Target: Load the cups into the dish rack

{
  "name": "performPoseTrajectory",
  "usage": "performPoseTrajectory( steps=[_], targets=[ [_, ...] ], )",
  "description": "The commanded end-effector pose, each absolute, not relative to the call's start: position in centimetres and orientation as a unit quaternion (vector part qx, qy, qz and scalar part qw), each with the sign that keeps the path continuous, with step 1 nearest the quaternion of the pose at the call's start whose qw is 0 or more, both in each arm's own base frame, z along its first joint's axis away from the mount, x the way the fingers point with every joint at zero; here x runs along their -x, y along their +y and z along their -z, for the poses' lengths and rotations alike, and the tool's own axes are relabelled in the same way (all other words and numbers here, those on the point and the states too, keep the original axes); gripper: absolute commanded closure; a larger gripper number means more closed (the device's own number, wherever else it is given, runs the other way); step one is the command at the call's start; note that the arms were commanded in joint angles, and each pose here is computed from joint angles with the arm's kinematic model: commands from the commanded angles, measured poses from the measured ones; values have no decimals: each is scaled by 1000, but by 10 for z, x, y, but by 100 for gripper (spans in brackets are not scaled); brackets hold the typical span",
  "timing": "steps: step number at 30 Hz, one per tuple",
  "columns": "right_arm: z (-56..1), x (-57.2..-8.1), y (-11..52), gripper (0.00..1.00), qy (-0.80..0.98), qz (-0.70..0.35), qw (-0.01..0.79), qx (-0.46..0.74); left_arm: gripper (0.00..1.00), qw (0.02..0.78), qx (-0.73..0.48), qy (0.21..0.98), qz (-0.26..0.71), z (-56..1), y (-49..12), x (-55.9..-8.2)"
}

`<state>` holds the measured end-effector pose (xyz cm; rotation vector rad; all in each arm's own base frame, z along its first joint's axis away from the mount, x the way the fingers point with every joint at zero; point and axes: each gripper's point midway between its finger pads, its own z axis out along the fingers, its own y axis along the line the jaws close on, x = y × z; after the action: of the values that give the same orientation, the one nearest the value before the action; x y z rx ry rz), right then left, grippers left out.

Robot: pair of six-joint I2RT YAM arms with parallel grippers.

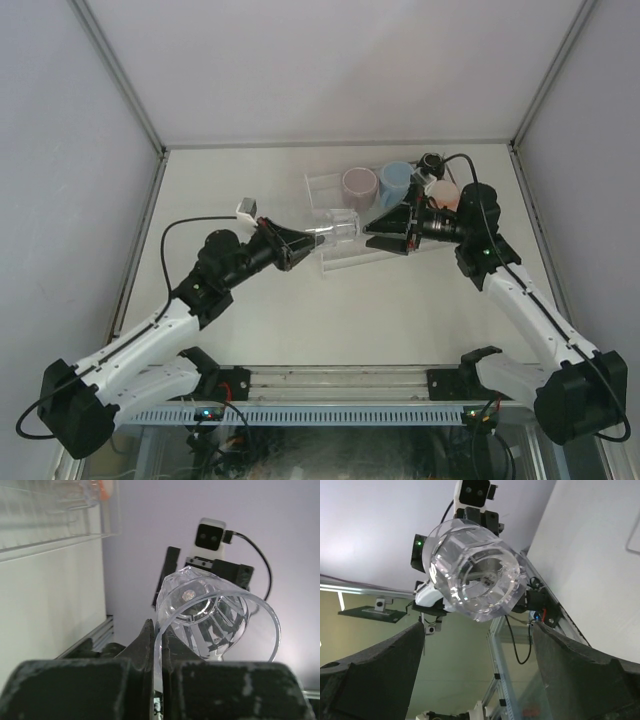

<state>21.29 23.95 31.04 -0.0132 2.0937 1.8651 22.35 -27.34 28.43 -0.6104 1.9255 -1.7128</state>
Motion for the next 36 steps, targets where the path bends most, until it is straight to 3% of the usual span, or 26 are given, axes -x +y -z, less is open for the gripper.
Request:
performPoseTrajectory(
  steps=[1,17,27,31,32,36],
  targets=[
    [-333,-214,252,12,703,-689,175,17,100,231,205,635,708,-339,-276,-216],
    [-350,-219,282,13,669,-723,169,13,100,220,221,634,708,-329,-273,-213],
    [-350,-225,290,42,666,-727,169,6,100,218,226,636,705,-325,-273,-215],
    [-350,-229,290,64,665,-726,176,0,100,217,224,639,703,-322,-274,-215],
    [-350,-231,290,68,666,-724,180,-1,98,218,224,640,702,-321,-274,-216],
    [-349,-237,283,73,681,-704,200,-6,71,231,232,655,681,-309,-271,-219]
  ],
)
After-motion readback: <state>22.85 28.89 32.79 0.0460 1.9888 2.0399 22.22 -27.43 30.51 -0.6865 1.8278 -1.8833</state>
